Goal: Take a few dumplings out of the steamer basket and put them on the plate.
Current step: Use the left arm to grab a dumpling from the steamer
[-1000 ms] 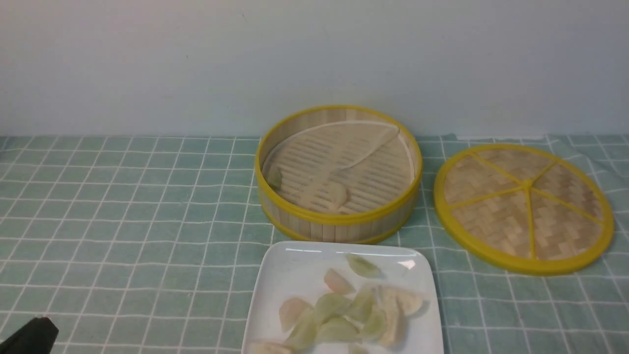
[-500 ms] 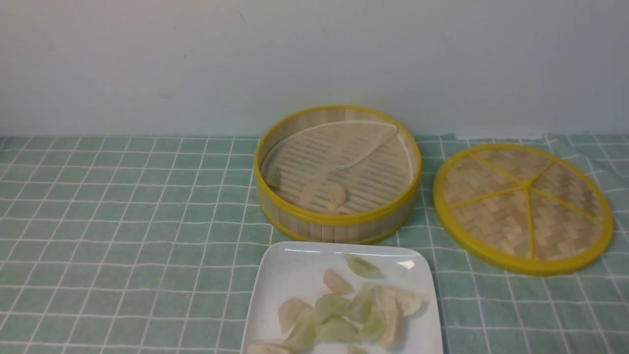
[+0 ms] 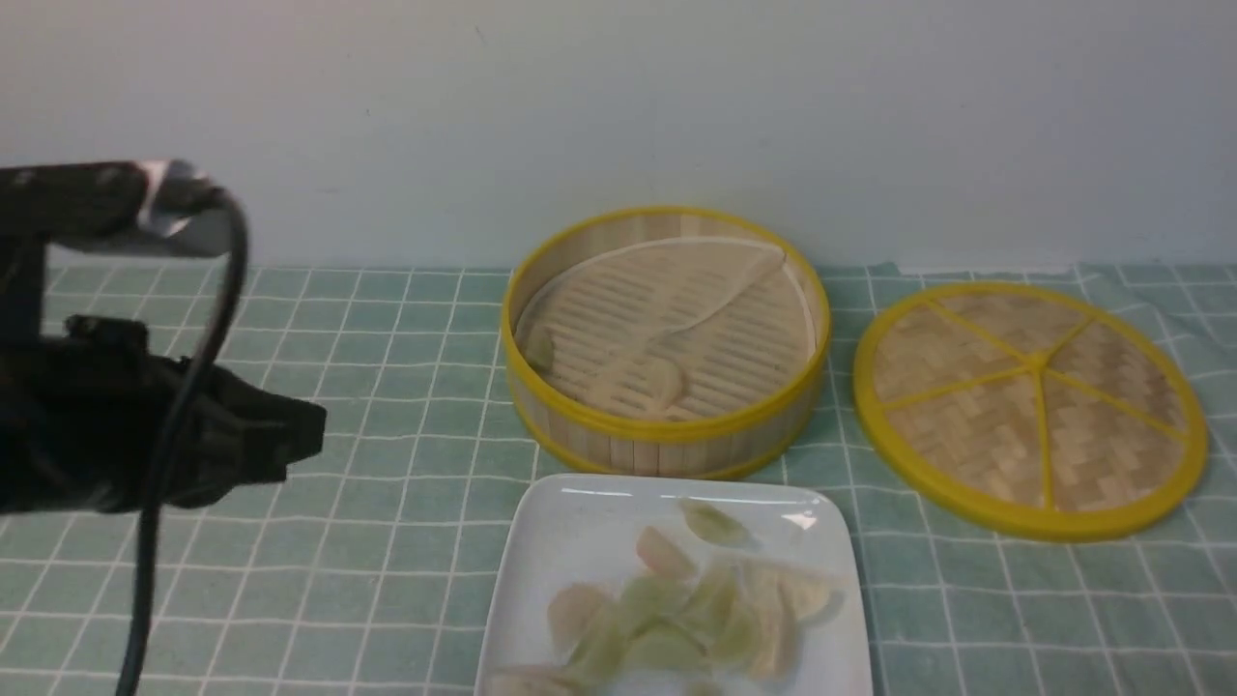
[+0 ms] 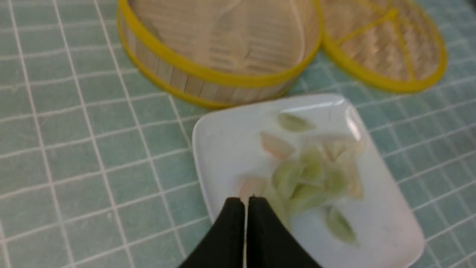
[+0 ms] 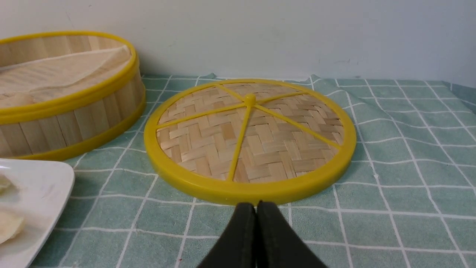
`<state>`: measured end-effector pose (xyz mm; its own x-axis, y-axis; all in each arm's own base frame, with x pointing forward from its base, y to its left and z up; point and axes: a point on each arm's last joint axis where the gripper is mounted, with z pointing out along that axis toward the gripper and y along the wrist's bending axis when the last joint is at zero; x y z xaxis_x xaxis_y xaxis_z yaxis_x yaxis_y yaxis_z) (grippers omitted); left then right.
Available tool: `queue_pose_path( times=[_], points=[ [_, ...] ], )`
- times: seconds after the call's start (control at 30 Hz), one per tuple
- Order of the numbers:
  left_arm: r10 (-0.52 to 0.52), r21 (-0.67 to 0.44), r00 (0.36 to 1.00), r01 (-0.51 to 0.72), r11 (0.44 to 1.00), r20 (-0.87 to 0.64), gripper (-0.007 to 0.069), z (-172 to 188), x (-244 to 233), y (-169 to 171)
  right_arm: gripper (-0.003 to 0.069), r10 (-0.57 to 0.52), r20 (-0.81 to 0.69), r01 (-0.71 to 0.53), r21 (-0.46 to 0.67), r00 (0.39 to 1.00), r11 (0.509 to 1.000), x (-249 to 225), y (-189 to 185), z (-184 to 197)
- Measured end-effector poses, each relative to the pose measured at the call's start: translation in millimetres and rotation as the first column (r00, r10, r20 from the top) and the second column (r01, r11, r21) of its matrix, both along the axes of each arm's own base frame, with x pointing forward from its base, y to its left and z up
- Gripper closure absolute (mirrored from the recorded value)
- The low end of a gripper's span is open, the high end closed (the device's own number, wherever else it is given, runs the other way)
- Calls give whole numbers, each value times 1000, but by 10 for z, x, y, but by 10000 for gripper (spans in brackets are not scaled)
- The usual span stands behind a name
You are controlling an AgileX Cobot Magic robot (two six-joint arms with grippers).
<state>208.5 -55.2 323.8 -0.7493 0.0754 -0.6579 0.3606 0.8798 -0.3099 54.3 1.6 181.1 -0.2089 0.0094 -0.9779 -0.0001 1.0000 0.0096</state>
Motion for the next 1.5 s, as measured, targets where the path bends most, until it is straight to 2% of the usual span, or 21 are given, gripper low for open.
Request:
queue_pose_path(
  times=[0.03, 0.1, 0.2, 0.23, 0.4, 0.53, 0.63, 0.77, 0.93, 1.03, 1.13, 1.17, 1.2, 1.3, 1.5],
  points=[
    [1, 5, 1000, -1, 1000, 0, 631, -2, 0, 3, 672, 0, 0, 0, 0, 1000, 1000, 0, 0, 0],
    [-4, 37, 996, 7, 999, -87, 631, -72, 342, -10, 672, 0, 0, 0, 0, 1000, 1000, 0, 0, 0],
    [2, 43, 992, 4, 999, -123, 631, -107, 681, -67, 672, -1, 0, 1, 1, 1000, 1000, 0, 0, 0],
    [2, 43, 992, 4, 999, -123, 631, -107, 681, -67, 672, -1, 0, 1, 1, 1000, 1000, 0, 0, 0],
    [-102, 122, 990, 113, 986, -95, 631, -122, 1157, -476, 672, -1, 0, 1, 1, 1000, 1000, 0, 0, 0],
    [-136, 186, 988, 148, 971, -80, 631, -143, 1415, -698, 672, -1, 0, 1, 1, 1000, 1000, 0, 0, 0],
    [-176, 284, 982, 188, 940, -66, 631, -254, 1680, -885, 672, -1, 0, 1, 1, 1000, 1000, 0, 0, 0],
    [-204, 357, 978, 208, 911, -49, 620, -366, 1868, -1014, 672, -1, 0, 1, 1, 1000, 1000, 0, 0, 0],
    [-198, 406, 979, 197, 892, -41, 528, -585, 2108, -1186, 672, -1, 0, 1, 1, 1000, 1000, 0, 0, 0],
    [-157, 435, 987, 157, 886, -36, 402, -841, 2284, -1239, 672, -1, 0, 1, 1, 1000, 1000, 0, 0, 0],
    [-144, 445, 989, 146, 884, -39, 305, -1028, 2378, -1263, 672, -1, 0, 1, 1, 1000, 1000, 0, 0, 0],
    [-143, 445, 989, 146, 883, -40, 299, -1053, 2389, -1267, 672, -1, 0, 1, 1, 1000, 1000, 0, 0, 0],
    [-137, 447, 989, 147, 882, -55, 253, -1158, 2422, -1277, 672, -1, 0, 1, 1, 1000, 1000, 0, 0, 0],
    [-143, 466, 988, 155, 871, -60, 214, -1325, 2472, -1296, 672, -1, 0, 1, 1, 1000, 1000, 0, 0, 0],
    [-152, 488, 987, 156, 859, -47, 208, -1489, 2527, -1321, 672, -1, 0, 1, 1, 1000, 1000, 0, 0, 0]
  ],
)
